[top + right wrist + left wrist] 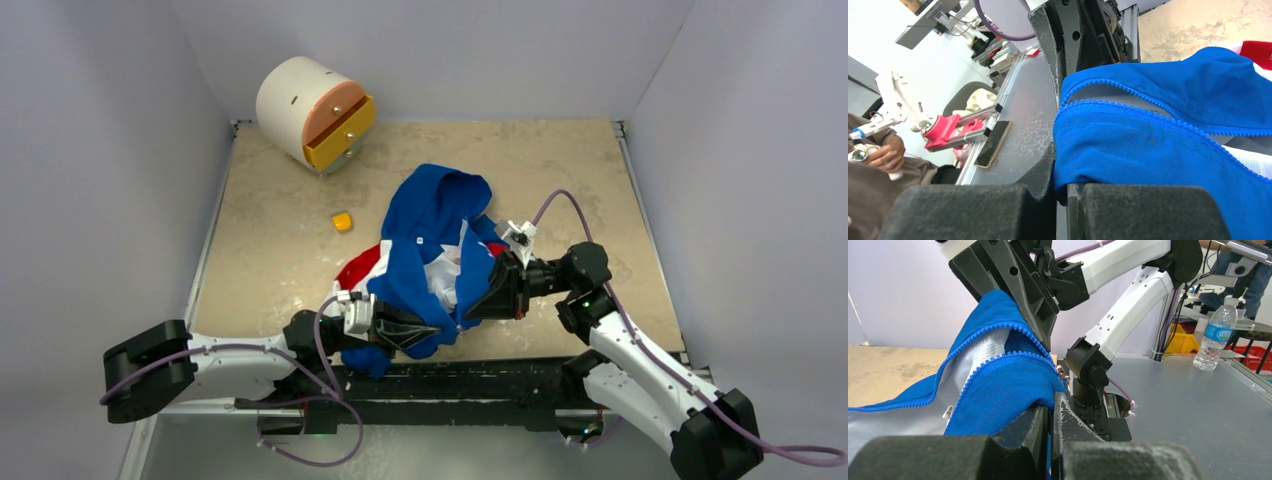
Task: Zip up the jacket
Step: Insert the zipper into the jacket.
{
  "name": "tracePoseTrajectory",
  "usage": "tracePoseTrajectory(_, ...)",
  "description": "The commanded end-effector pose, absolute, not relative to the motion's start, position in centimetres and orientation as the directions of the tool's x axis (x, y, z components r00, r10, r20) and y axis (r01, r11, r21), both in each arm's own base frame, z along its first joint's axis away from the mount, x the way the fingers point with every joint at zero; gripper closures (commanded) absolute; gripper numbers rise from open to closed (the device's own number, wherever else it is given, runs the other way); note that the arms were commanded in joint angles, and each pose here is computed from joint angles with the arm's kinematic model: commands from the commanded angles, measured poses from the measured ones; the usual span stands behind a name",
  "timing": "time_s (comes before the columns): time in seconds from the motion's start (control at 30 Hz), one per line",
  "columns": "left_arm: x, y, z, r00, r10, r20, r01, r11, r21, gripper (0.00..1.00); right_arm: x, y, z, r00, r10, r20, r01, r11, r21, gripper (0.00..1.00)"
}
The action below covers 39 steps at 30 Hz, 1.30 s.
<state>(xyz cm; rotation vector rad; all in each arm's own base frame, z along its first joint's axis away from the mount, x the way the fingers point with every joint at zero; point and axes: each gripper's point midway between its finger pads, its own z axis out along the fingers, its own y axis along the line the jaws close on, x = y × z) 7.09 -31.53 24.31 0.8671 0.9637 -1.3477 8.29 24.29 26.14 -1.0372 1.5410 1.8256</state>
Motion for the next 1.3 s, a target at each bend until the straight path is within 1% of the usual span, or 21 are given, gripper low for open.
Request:
tracePoseTrajectory(0.0,6.7,-32.0,26.6,0.008,-0.426,-0.905,1.000,0.019,0.000,1.00,8.6,24.5,27.6,-0.530,-0.050,-0.847,-0.823,-0.213,0.527,1.00)
tracePoseTrajectory(0.43,7.0,-32.7,25.1,-0.003,-0.365,-0.931,1.000,0.021,-0.011,1.00,9.9,24.9,27.3,-0.592,0.001,-0.806,-0.798,-0.141,0.586,1.00)
tracePoseTrajectory(0.57,7.9,-32.8,24.1,-0.003,-0.324,-0.946,0.997,0.068,-0.027,1.00,10.3,25.0,26.8,-0.625,0.010,-0.781,-0.777,-0.112,0.620,1.00)
tracePoseTrajectory(0.73,10.0,-32.5,22.7,-0.014,-0.279,-0.960,0.980,0.188,-0.069,1.00,10.8,25.1,25.9,-0.674,0.013,-0.738,-0.737,-0.076,0.671,1.00)
tracePoseTrajectory(0.9,12.1,-32.4,21.9,-0.016,-0.260,-0.966,0.951,0.294,-0.095,1.00,12.2,25.5,23.8,-0.744,-0.013,-0.668,-0.668,0.009,0.744,1.00)
tracePoseTrajectory(1.0,13.5,-32.4,21.0,-0.045,-0.254,-0.966,0.922,0.362,-0.139,1.00,12.7,25.8,22.5,-0.779,-0.026,-0.627,-0.627,0.039,0.778,1.00)
tracePoseTrajectory(1.07,13.7,-32.6,20.6,-0.053,-0.255,-0.965,0.917,0.369,-0.148,1.00,13.6,25.8,21.1,-0.801,-0.023,-0.598,-0.597,0.104,0.796,1.00)
tracePoseTrajectory(1.17,13.9,-33.1,19.4,-0.078,-0.238,-0.968,0.915,0.369,-0.164,1.00,15.8,25.6,18.4,-0.816,0.003,-0.579,-0.559,0.257,0.789,1.00)
tracePoseTrajectory(1.27,14.5,-33.3,17.7,-0.110,-0.218,-0.970,0.898,0.396,-0.191,1.00,16.7,25.7,16.9,-0.834,0.021,-0.551,-0.520,0.303,0.799,1.00)
